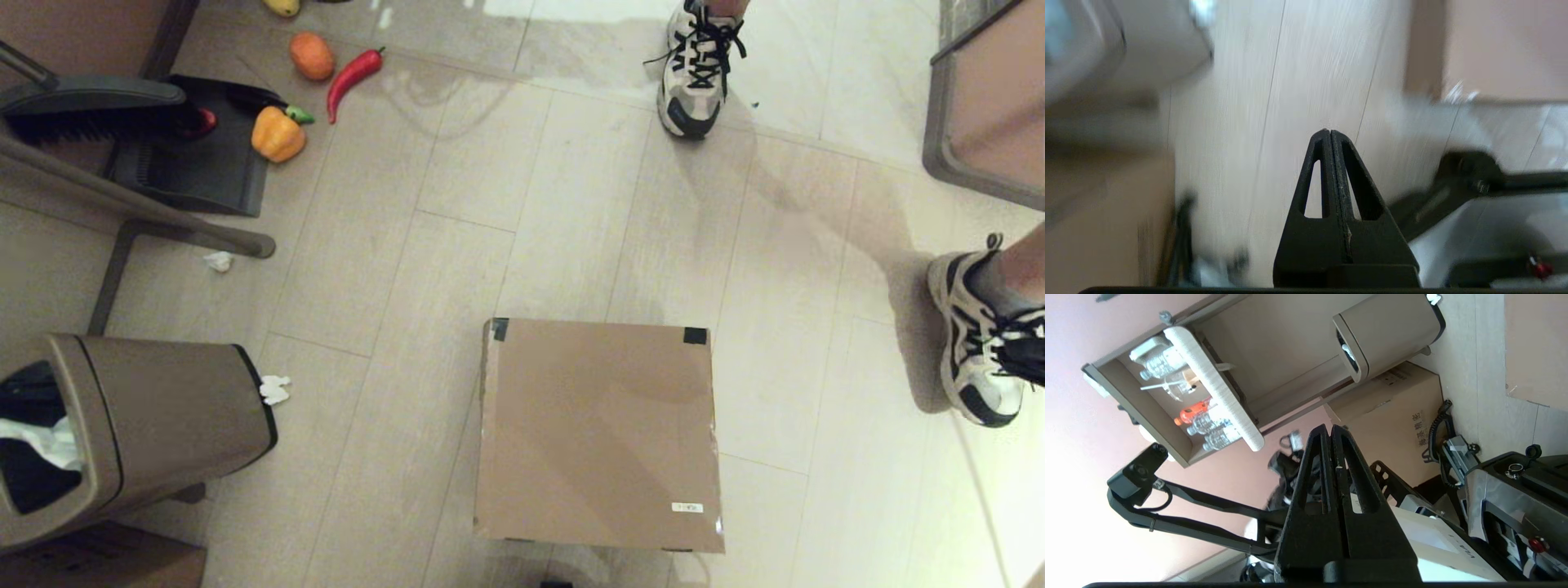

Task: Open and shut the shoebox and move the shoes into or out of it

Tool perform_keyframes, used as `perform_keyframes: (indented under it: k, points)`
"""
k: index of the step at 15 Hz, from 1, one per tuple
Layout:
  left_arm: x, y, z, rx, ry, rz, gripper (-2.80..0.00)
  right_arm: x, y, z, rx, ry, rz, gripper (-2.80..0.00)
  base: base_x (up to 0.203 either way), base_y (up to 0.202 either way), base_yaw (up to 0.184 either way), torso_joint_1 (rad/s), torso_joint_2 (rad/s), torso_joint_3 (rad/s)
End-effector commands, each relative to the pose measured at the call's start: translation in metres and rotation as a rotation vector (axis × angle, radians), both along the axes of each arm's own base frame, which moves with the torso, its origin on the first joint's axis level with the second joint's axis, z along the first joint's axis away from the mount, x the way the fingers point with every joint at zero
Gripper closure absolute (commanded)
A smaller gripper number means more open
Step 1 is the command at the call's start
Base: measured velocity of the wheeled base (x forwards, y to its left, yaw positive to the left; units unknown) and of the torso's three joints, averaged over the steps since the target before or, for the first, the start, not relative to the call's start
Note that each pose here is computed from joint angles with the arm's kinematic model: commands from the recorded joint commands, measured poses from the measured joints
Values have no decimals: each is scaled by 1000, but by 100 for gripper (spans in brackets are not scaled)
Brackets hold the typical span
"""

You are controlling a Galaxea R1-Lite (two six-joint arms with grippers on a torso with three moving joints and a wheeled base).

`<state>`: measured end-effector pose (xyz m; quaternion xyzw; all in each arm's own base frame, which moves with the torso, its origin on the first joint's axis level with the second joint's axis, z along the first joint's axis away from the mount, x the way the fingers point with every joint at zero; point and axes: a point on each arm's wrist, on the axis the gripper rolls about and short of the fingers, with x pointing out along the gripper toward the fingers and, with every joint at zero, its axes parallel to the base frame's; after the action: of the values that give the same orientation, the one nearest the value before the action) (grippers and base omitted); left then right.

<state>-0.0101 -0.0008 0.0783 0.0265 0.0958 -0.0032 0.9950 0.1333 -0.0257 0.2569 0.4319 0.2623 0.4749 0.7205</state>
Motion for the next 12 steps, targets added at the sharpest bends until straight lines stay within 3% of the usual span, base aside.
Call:
perform_keyframes:
  k: [1, 8, 12]
  points:
    - [-12, 0, -4, 30, -157, -38, 0, 2, -1, -3, 4, 18, 6, 0, 0, 0, 0, 0, 0, 0]
    - [-13, 0, -4, 26, -171, -51, 0, -8, -10, -15, 26, 55, -98, 0, 0, 0, 0, 0, 0, 0]
    - [-13, 0, -4, 26, -171, -49, 0, -14, -38, -39, 92, 147, -322, 0, 0, 0, 0, 0, 0, 0]
